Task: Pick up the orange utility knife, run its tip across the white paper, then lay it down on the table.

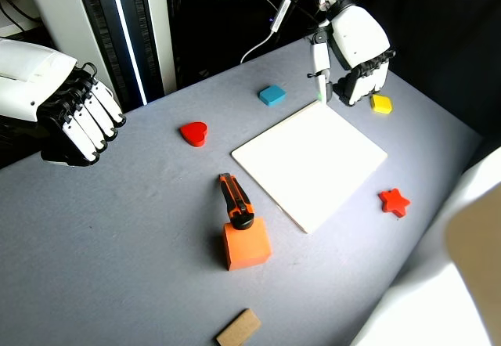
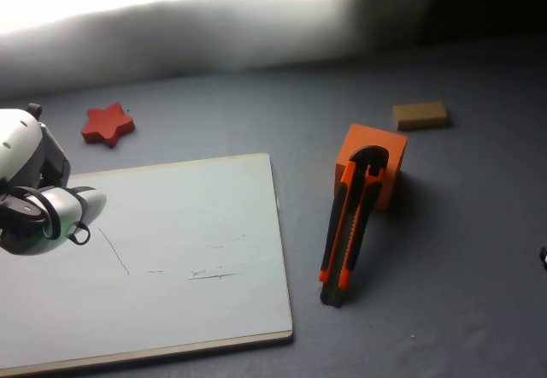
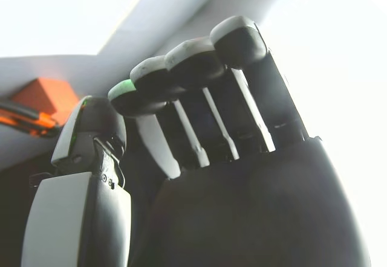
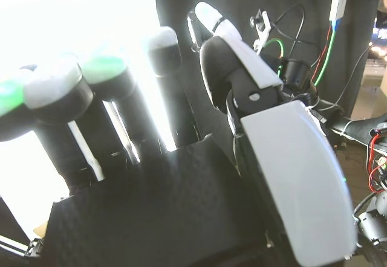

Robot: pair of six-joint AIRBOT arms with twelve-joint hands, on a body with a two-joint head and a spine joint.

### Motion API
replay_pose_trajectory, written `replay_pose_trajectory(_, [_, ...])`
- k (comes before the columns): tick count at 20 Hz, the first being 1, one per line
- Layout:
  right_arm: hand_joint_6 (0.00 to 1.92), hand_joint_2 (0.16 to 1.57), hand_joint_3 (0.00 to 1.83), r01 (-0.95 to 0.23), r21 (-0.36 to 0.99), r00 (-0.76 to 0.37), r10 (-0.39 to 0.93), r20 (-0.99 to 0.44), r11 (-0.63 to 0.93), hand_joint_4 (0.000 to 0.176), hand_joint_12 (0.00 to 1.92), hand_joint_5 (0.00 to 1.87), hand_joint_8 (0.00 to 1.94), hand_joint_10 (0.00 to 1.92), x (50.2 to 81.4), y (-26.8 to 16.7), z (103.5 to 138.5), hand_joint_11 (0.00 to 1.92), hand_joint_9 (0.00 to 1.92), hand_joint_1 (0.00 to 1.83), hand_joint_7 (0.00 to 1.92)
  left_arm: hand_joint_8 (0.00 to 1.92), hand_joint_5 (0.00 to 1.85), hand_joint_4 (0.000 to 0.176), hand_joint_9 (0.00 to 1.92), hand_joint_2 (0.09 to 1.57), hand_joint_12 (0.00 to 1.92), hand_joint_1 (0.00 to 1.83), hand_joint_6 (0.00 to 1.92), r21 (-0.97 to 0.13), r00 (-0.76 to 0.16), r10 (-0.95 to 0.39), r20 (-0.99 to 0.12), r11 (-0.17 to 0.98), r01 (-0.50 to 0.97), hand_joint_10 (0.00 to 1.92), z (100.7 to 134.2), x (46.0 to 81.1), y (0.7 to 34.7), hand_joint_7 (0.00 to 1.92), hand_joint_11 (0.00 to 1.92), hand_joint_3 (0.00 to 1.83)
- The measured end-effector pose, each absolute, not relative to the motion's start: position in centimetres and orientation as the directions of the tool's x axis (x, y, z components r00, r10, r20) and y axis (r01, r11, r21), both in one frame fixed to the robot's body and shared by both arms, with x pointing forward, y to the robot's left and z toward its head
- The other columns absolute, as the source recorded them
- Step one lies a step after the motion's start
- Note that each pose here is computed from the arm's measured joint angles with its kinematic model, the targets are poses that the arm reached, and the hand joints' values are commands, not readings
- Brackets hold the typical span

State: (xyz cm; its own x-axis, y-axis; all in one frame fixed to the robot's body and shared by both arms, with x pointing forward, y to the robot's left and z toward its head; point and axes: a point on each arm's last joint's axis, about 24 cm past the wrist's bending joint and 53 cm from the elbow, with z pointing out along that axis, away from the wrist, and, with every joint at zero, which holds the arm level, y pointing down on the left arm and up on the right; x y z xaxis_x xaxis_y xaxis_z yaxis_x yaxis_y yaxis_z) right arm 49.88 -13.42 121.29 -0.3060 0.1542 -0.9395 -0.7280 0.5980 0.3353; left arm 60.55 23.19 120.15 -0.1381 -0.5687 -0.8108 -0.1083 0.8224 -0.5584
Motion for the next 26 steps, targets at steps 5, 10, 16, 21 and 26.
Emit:
replay_pose_trajectory(5, [0.01,1.23,0.00,-0.730,0.339,-0.309,0.156,-0.938,0.594,0.000,0.00,0.02,0.01,0.01,49.8,-13.3,121.2,0.00,0.05,0.30,0.08,0.00,0.00,0.000,0.02,1.30,0.30,0.07,0.00,-0.564,-0.155,-0.574,-0.804,0.819,-0.107,0.00,119.5,60.5,22.2,0.00,0.00,0.00])
replay_pose_trajectory(10, [0.00,1.17,0.00,-0.732,0.337,-0.301,0.163,-0.940,0.592,0.000,0.00,0.00,0.00,0.00,49.9,-13.2,121.5,0.00,0.00,0.58,0.00,0.00,0.00,0.000,0.00,1.26,0.26,0.03,0.00,-0.582,-0.184,-0.600,-0.779,0.800,-0.145,0.00,117.5,59.9,22.1,0.00,0.00,0.00])
replay_pose_trajectory(16, [0.00,1.13,0.00,-0.782,0.273,-0.257,0.110,-0.960,0.560,0.000,0.00,0.00,0.00,0.00,51.5,-11.2,121.8,0.00,0.00,1.02,0.00,0.00,0.00,0.000,0.00,1.26,0.00,0.00,0.00,-0.611,-0.099,-0.630,-0.770,0.774,-0.168,0.00,116.9,59.1,23.6,0.00,0.00,0.00])
replay_pose_trajectory(21, [0.00,1.09,0.00,-0.812,0.235,-0.264,0.024,-0.964,0.533,0.000,0.00,0.00,0.00,0.00,53.4,-10.4,121.7,0.00,0.00,1.05,0.00,0.00,0.00,0.000,0.00,1.25,0.00,0.02,0.00,-0.612,-0.176,-0.626,-0.760,0.780,-0.129,0.00,114.3,57.9,20.5,0.00,0.00,0.00])
replay_pose_trajectory(26, [0.00,1.13,0.00,-0.845,0.193,-0.254,-0.056,-0.966,0.499,0.000,0.00,0.00,0.00,0.00,55.8,-8.2,122.9,0.00,0.00,1.06,0.00,0.00,0.00,0.000,0.00,1.26,0.00,0.00,0.00,-0.633,-0.213,-0.648,-0.731,0.761,-0.143,0.00,111.9,57.2,19.7,0.00,0.00,0.00])
